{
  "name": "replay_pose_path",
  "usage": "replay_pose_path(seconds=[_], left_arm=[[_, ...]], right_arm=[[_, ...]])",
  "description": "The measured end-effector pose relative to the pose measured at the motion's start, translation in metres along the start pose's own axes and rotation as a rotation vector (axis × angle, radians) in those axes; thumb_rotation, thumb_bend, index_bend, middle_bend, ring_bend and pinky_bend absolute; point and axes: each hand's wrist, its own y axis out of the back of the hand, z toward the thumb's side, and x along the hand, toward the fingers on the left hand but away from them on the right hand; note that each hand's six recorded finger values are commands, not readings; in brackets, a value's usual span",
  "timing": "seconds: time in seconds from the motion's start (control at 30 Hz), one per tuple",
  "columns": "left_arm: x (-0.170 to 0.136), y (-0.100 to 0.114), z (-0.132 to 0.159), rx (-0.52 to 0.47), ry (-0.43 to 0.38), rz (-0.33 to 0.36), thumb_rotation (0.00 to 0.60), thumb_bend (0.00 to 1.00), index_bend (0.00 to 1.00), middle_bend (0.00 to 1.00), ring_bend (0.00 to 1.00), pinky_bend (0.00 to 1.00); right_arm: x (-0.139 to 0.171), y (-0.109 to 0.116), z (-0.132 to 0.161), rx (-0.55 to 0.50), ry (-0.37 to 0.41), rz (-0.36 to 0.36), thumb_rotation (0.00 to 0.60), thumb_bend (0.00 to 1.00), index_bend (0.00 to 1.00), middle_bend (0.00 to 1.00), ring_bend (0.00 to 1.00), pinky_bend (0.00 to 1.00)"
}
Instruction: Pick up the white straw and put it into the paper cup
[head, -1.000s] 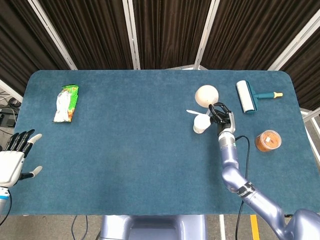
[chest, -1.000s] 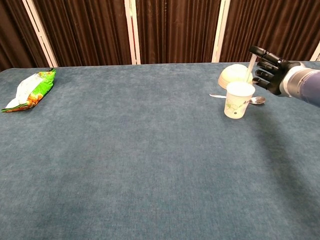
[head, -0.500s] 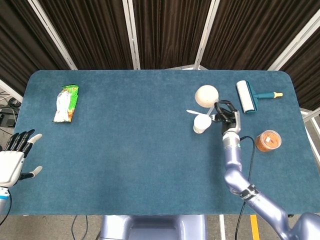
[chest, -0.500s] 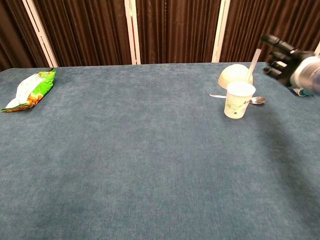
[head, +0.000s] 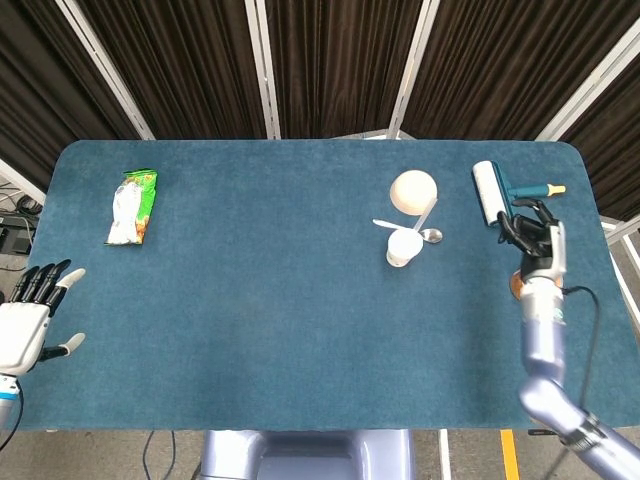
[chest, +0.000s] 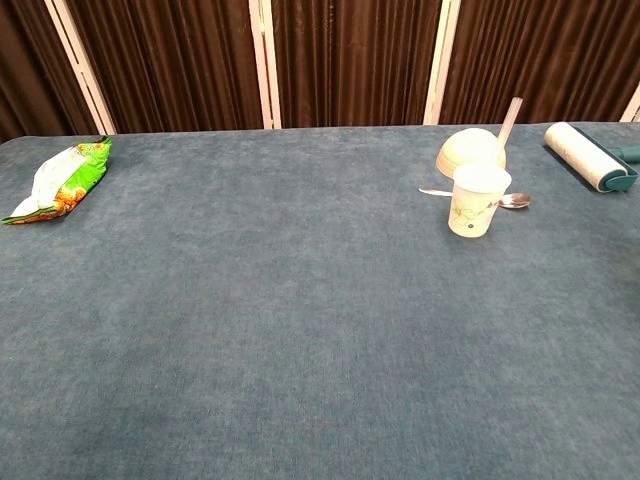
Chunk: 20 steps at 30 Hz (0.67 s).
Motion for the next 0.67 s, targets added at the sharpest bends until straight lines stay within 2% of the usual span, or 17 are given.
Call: replay_pose_path(seconds=[0.03,0.1,0.17,0.3,0.43,0.5,0.67], left_arm=[[0.0,0.0,0.0,0.0,0.0,0.0,0.6,0.22,0.13,0.0,0.0,0.0],[0.0,0.0,0.0,0.001,-0.001,0.001,0.6,0.22,0.13,0.0,0.0,0.0],[0.0,0.0,0.0,0.001,0.0,0.002,0.6,0.22,0.13,0.0,0.0,0.0],[0.0,0.0,0.0,-0.002,0.003,0.002,0.6,0.22,0.13,0.0,0.0,0.0],[0.0,0.0,0.0,-0.003,0.005,0.002,0.6,0.22,0.13,0.0,0.0,0.0],[0.0,0.0,0.0,-0.004,0.006,0.001,0.6,0.22,0.13,0.0,0.0,0.0],[0.0,0.0,0.0,-0.008,0.005,0.001,0.6,0.22,0.13,0.0,0.0,0.0]], right_arm=[[0.007,0.006,0.006,0.053,0.005,0.018,0.6,0.2,0.33,0.27,0.16,0.21],[0.018,0.014,0.015,0.143,0.019,0.048,0.6,0.2,0.25,0.11,0.03,0.07],[0.03,0.02,0.021,0.253,0.036,0.087,0.6,0.19,0.19,0.02,0.0,0.0],[0.057,0.027,0.019,0.474,0.069,0.172,0.6,0.19,0.12,0.0,0.0,0.0],[0.087,0.042,0.009,0.765,0.112,0.239,0.6,0.18,0.05,0.0,0.0,0.0],[0.096,0.052,0.007,0.883,0.133,0.24,0.6,0.18,0.02,0.0,0.0,0.0],[0.11,0.076,0.009,1.204,0.216,0.182,0.6,0.18,0.02,0.0,0.0,0.0]])
